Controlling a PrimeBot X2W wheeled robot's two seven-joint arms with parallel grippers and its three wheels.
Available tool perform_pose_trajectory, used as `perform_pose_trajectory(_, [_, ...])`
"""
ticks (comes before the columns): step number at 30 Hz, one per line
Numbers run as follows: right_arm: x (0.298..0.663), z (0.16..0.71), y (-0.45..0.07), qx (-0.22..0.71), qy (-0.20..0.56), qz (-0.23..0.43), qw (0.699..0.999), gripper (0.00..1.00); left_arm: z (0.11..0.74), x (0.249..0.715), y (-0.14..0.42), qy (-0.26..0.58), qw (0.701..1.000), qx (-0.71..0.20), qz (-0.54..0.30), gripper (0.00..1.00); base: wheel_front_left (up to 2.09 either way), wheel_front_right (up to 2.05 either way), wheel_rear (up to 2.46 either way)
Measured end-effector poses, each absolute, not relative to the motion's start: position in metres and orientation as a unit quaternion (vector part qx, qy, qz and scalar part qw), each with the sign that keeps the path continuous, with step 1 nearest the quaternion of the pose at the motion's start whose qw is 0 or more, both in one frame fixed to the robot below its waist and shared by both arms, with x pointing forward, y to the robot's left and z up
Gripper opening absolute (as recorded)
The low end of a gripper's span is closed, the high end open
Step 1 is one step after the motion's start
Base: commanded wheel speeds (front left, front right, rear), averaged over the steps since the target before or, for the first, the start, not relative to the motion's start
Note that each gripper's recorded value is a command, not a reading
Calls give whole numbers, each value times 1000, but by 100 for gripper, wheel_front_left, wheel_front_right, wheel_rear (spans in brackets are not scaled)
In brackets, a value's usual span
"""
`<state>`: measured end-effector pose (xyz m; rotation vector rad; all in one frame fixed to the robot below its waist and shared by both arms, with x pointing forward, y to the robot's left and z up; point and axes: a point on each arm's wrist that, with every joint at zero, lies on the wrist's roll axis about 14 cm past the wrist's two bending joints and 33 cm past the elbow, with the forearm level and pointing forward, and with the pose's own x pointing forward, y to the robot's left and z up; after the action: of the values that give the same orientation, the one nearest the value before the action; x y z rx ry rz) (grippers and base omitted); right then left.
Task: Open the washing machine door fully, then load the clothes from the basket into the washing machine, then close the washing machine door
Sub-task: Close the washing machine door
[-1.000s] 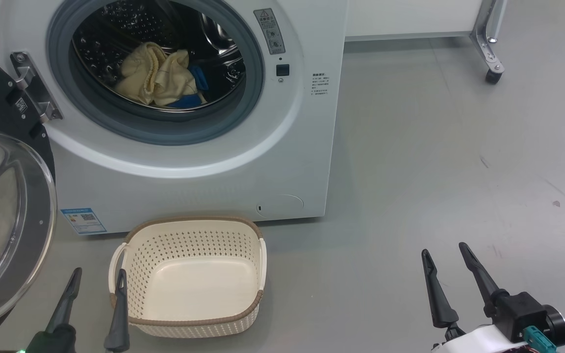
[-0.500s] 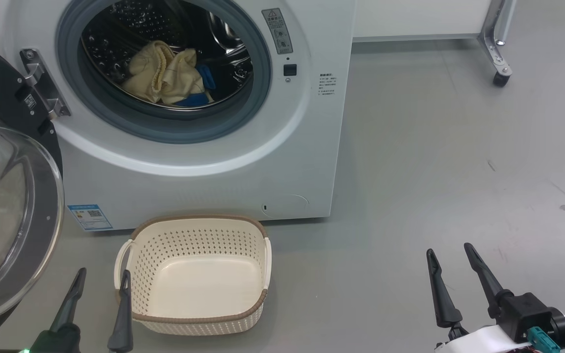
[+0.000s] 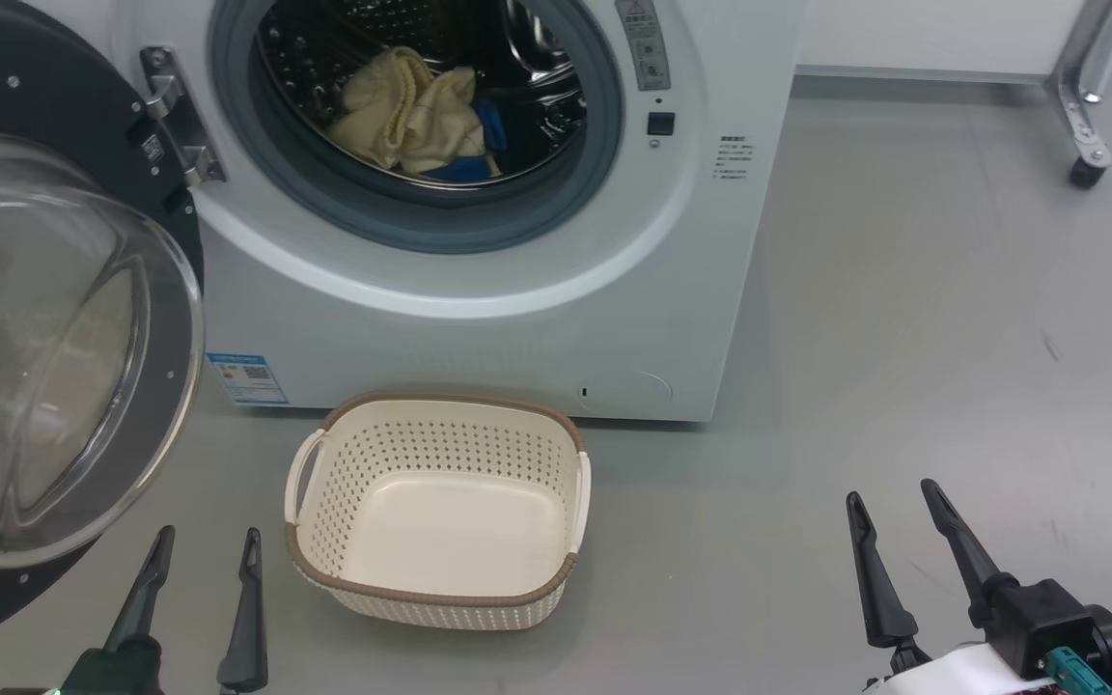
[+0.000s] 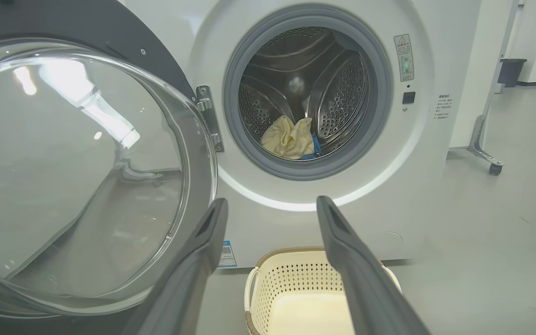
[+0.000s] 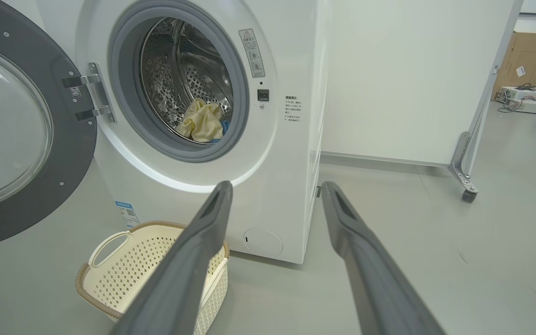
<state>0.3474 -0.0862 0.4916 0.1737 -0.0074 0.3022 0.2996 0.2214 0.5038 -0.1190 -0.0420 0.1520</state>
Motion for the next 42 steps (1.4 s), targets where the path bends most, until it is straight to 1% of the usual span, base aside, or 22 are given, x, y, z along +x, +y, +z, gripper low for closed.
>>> perform_pose_trajectory(9, [356,488,-46,80,5,220,972,100,500,273,253,-17,988,-58,145,100,0,0,0])
perform_pose_trajectory(18, [365,485,-11,80,12,272,959,100,496,243,274,-14,977,-63,201,100,0,0,0])
perform_pose_trajectory(26, [354,483,34,84,24,346,934,100,497,210,302,-23,960,-66,269,100,0,0,0])
perform_pose_trajectory(38, [352,484,43,80,23,361,929,100,496,198,305,-25,957,-68,282,100,0,0,0])
perform_pose_trajectory(39, [351,484,43,80,23,362,928,100,496,198,305,-26,957,-68,282,96,0,0,0])
perform_pose_trajectory(40, [351,483,43,79,24,362,928,100,496,198,305,-26,957,-68,281,38,0,0,0])
perform_pose_trajectory(41, [351,483,43,80,24,364,928,100,496,198,304,-27,957,-69,281,3,0,0,0])
perform_pose_trajectory(42, [351,483,43,80,24,364,928,100,496,198,304,-27,957,-70,281,0,0,0,0])
